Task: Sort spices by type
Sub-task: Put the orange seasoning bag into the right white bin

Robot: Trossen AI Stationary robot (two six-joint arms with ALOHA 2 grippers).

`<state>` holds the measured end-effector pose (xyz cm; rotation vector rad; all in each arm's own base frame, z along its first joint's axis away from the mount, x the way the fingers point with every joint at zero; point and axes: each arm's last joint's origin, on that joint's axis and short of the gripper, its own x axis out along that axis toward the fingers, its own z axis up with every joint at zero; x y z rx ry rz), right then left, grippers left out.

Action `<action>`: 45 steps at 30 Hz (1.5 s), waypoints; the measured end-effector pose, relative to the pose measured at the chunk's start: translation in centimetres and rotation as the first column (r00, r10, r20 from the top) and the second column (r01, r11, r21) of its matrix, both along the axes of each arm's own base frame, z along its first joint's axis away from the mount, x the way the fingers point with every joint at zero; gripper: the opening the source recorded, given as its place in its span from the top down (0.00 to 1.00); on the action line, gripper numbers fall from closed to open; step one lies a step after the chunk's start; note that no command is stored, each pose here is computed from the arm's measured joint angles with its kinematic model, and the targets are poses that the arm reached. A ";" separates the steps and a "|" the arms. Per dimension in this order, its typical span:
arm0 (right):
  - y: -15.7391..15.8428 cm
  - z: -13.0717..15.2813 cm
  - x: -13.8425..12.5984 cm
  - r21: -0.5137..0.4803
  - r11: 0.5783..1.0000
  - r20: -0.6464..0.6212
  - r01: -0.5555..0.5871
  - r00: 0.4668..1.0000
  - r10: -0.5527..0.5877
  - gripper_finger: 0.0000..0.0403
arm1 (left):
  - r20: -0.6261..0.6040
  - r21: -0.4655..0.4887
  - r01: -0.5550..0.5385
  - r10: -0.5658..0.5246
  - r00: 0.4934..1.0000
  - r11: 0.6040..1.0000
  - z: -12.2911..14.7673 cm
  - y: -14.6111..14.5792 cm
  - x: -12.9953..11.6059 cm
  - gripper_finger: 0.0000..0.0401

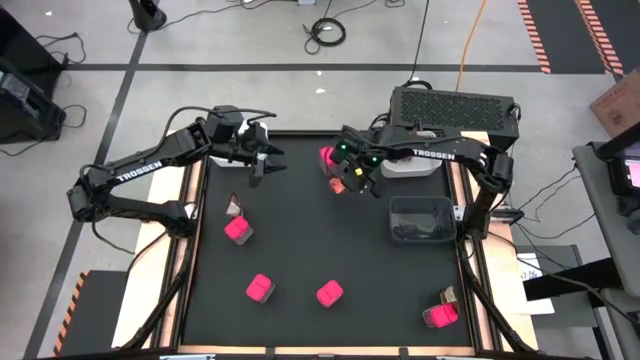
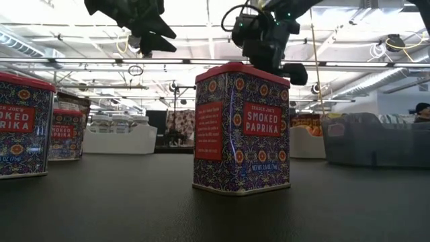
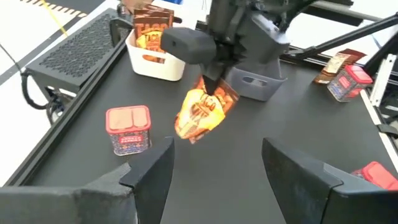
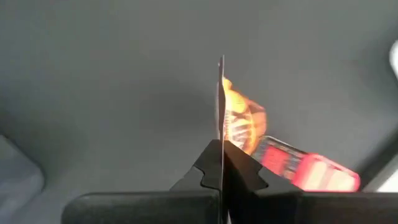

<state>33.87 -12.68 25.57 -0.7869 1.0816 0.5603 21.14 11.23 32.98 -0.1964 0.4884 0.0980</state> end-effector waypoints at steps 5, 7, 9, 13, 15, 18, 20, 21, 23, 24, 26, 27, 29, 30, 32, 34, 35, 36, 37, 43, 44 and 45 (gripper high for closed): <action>-0.7 -1.7 -0.7 0.005 1.000 -0.028 0.016 1.000 -0.015 1.00 | -0.002 0.000 -0.010 0.010 1.000 1.000 0.0 0.0 0.0 0.38; -0.5 -2.2 -0.8 0.011 1.000 -0.039 0.020 0.999 -0.020 1.00 | 0.003 -0.009 -0.018 0.018 1.000 1.000 0.0 0.0 0.0 0.38; -0.3 -2.4 -0.8 0.027 0.999 -0.047 0.041 0.998 -0.039 1.00 | 0.016 -0.008 -0.022 0.023 1.000 1.000 0.1 0.1 0.1 0.38; 0.0 -2.4 -0.7 0.038 0.996 -0.051 0.075 0.996 -0.073 1.00 | 0.019 -0.006 -0.023 0.023 1.000 1.000 0.2 0.1 0.1 0.38; 0.0 -2.4 -0.7 0.040 0.996 -0.052 0.084 0.995 -0.082 1.00 | 0.020 -0.005 -0.022 0.023 1.000 1.000 0.2 0.1 0.1 0.38; 0.0 -2.4 -0.8 0.052 0.992 -0.059 0.117 0.992 -0.114 1.00 | 0.027 -0.001 -0.022 0.022 0.999 1.000 0.3 0.1 0.1 0.38; 0.0 -2.4 -0.8 0.057 0.990 -0.064 0.128 0.990 -0.125 0.99 | 0.033 0.002 -0.023 0.022 0.999 1.000 0.3 0.1 0.2 0.38; 0.0 -2.4 -0.8 0.057 0.990 -0.065 0.128 0.990 -0.125 0.98 | 0.036 0.004 -0.023 0.022 0.999 1.000 0.3 0.1 0.2 0.38; 0.0 -2.4 -0.8 0.054 0.991 -0.064 0.121 0.991 -0.118 0.96 | 0.037 0.004 -0.022 0.022 0.999 1.000 0.3 0.1 0.2 0.38; 0.0 -2.4 -0.8 0.053 0.991 -0.064 0.119 0.991 -0.116 0.95 | 0.037 0.004 -0.021 0.021 0.999 1.000 0.3 0.1 0.2 0.38; 0.0 -2.4 -0.8 0.053 0.991 -0.064 0.120 0.991 -0.117 0.92 | 0.037 0.002 -0.021 0.021 0.999 1.000 0.3 0.1 0.2 0.38; 0.0 -2.4 -0.8 0.053 0.991 -0.065 0.126 0.990 -0.123 0.90 | 0.037 -0.002 -0.022 0.022 0.999 1.000 0.3 0.1 0.2 0.38; 0.1 -2.4 -0.8 0.038 0.988 -0.072 0.149 0.987 -0.146 0.86 | 0.037 -0.011 -0.025 0.026 0.999 1.000 0.3 0.0 0.2 0.38; 0.1 -2.4 -0.8 0.029 0.987 -0.075 0.158 0.985 -0.156 0.84 | 0.038 -0.015 -0.027 0.027 0.999 1.000 0.3 0.0 0.2 0.38; 0.2 -2.4 -0.7 -0.005 0.986 -0.083 0.165 0.983 -0.165 0.79 | 0.037 -0.020 -0.029 0.029 0.999 0.999 0.3 0.0 0.2 0.38; 0.5 -2.1 -0.8 -0.041 0.986 -0.083 0.163 0.983 -0.166 0.75 | 0.037 -0.021 -0.027 0.028 0.999 0.999 0.3 0.0 0.2 0.38; 0.7 -1.8 -0.9 -0.054 0.986 -0.076 0.160 0.983 -0.164 0.73 | 0.035 -0.023 -0.026 0.027 0.999 0.999 0.3 0.0 0.2 0.38; 0.9 -1.2 -1.0 -0.061 0.986 -0.064 0.157 0.985 -0.161 0.71 | 0.034 -0.023 -0.026 0.027 0.999 0.999 0.3 0.0 0.2 0.38; 1.1 -0.6 -1.0 -0.066 0.986 -0.048 0.155 0.986 -0.158 0.69 | 0.034 -0.023 -0.026 0.026 0.999 0.999 0.3 0.0 0.2 0.38; 2.4 4.0 -2.3 -0.073 0.968 0.068 0.239 0.970 -0.235 0.63 | 0.034 -0.023 -0.025 0.026 0.999 0.999 0.3 0.0 0.2 0.38; 2.6 4.6 -2.5 -0.062 0.956 0.087 0.288 0.955 -0.283 0.63 | 0.034 -0.023 -0.025 0.026 0.999 0.999 0.3 0.0 0.2 0.38; 2.7 5.2 -2.8 -0.035 0.937 0.110 0.348 0.933 -0.342 0.63 | 0.034 -0.023 -0.025 0.026 0.999 0.999 0.3 0.0 0.2 0.38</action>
